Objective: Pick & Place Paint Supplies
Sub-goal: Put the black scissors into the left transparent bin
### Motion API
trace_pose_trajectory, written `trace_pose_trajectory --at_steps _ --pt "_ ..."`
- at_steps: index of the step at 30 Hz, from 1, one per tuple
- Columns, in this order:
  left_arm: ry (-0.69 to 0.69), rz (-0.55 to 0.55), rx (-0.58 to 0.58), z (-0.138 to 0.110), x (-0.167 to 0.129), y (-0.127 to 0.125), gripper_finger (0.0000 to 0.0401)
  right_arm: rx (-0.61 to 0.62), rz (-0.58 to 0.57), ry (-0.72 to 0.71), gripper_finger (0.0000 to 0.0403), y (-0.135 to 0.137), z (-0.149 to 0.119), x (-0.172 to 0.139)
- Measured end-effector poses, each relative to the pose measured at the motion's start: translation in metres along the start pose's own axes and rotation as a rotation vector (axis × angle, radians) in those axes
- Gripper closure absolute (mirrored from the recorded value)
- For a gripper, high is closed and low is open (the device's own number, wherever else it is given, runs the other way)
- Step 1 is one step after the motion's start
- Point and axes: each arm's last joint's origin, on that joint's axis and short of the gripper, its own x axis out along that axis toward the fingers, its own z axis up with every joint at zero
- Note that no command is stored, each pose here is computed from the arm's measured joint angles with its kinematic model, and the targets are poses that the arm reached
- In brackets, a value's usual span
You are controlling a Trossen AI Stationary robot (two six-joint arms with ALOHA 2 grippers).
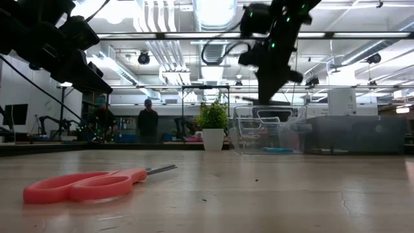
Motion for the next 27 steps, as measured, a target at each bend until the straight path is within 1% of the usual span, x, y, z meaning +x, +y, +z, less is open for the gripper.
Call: trace_pose_trajectory --at_steps 2,5,11,14,18,24,27 --pt "0.0 0.0 0.0 0.0 0.0 0.0 0.0339 0.014 0.007 0.054 0.038 -0.002 0.002 0.014" --pt "0.0 0.0 0.0 0.0 0.0 0.0 0.0339 0.022 -0.022 0.097 0.038 -0.005 0.002 0.03" --pt "0.0 0.0 -0.001 0.0 0.0 0.0 0.0339 0.031 -0.049 0.13 0.038 -0.005 0.002 0.044" --pt "0.0 0.001 0.0 0.0 0.0 0.0 0.0339 0.064 -0.055 0.113 0.038 -0.008 0.004 0.041" --pt "0.0 0.0 0.0 0.0 0.0 0.0 0.0339 0.112 -0.034 0.083 0.038 -0.012 0.006 0.027" --pt "0.0 0.0 -0.001 0.0 0.0 0.0 0.0339 0.305 -0.017 0.044 0.038 -0.022 0.009 0.006" --pt "0.0 0.0 0.0 0.0 0.0 0.0 0.0339 0.393 -0.008 0.029 0.038 -0.024 0.011 0.001"
